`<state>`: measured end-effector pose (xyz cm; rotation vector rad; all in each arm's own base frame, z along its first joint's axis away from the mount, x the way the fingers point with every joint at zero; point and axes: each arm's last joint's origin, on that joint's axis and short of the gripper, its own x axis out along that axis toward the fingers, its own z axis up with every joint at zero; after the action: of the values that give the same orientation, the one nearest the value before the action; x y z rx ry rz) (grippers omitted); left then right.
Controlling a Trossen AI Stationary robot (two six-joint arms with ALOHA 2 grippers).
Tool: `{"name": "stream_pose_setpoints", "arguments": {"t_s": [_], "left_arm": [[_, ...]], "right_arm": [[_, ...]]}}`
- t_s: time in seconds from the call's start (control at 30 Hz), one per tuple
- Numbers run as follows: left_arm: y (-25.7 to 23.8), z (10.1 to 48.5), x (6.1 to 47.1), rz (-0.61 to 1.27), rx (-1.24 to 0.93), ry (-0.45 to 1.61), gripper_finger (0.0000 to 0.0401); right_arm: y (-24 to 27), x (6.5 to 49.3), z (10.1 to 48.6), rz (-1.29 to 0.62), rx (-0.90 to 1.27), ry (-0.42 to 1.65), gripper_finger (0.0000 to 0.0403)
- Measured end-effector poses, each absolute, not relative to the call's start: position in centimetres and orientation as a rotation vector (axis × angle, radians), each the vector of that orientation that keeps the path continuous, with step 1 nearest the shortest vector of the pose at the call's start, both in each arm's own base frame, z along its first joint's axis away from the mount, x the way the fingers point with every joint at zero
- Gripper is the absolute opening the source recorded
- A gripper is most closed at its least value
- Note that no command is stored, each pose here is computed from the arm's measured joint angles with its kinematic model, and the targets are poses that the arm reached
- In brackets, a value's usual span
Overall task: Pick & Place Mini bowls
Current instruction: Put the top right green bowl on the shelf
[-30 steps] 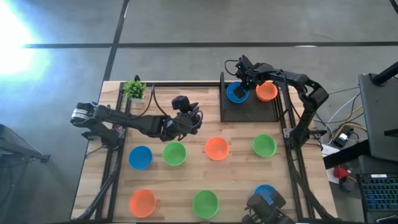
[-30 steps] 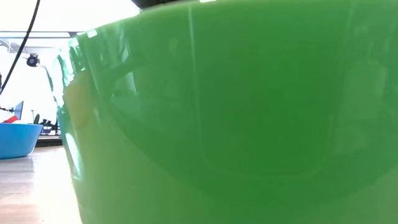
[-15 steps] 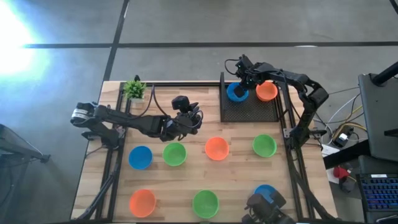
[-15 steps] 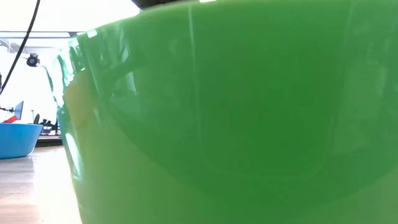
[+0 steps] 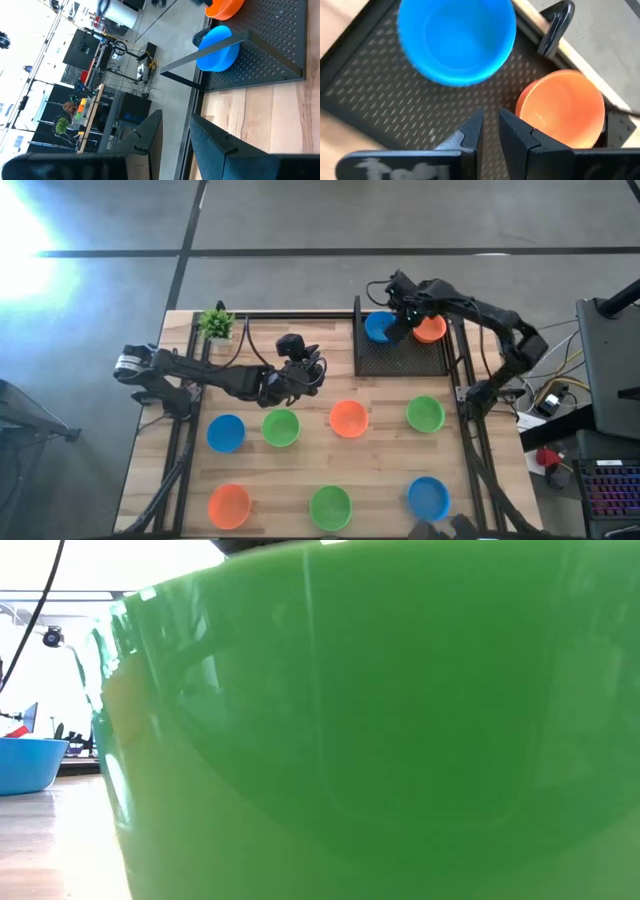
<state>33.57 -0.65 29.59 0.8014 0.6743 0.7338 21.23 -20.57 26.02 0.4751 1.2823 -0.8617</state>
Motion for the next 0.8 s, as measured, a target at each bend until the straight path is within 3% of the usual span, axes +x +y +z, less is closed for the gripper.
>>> {"name": "stream_pose_setpoints", "arguments": {"t_s": [0.33, 0.8], "left_arm": [[-0.7, 29.6, 33.6, 0.737, 0.792, 0.668, 0.0103], [-0.7, 29.6, 33.6, 0.736, 0.795, 0.669, 0.0103]], "right_arm": [[-10.8, 20.0, 28.1, -0.769, 0.47, 1.162, 0.0052], [-3.0, 17.4, 25.7, -0.719, 0.701, 1.124, 0.0069]]}}
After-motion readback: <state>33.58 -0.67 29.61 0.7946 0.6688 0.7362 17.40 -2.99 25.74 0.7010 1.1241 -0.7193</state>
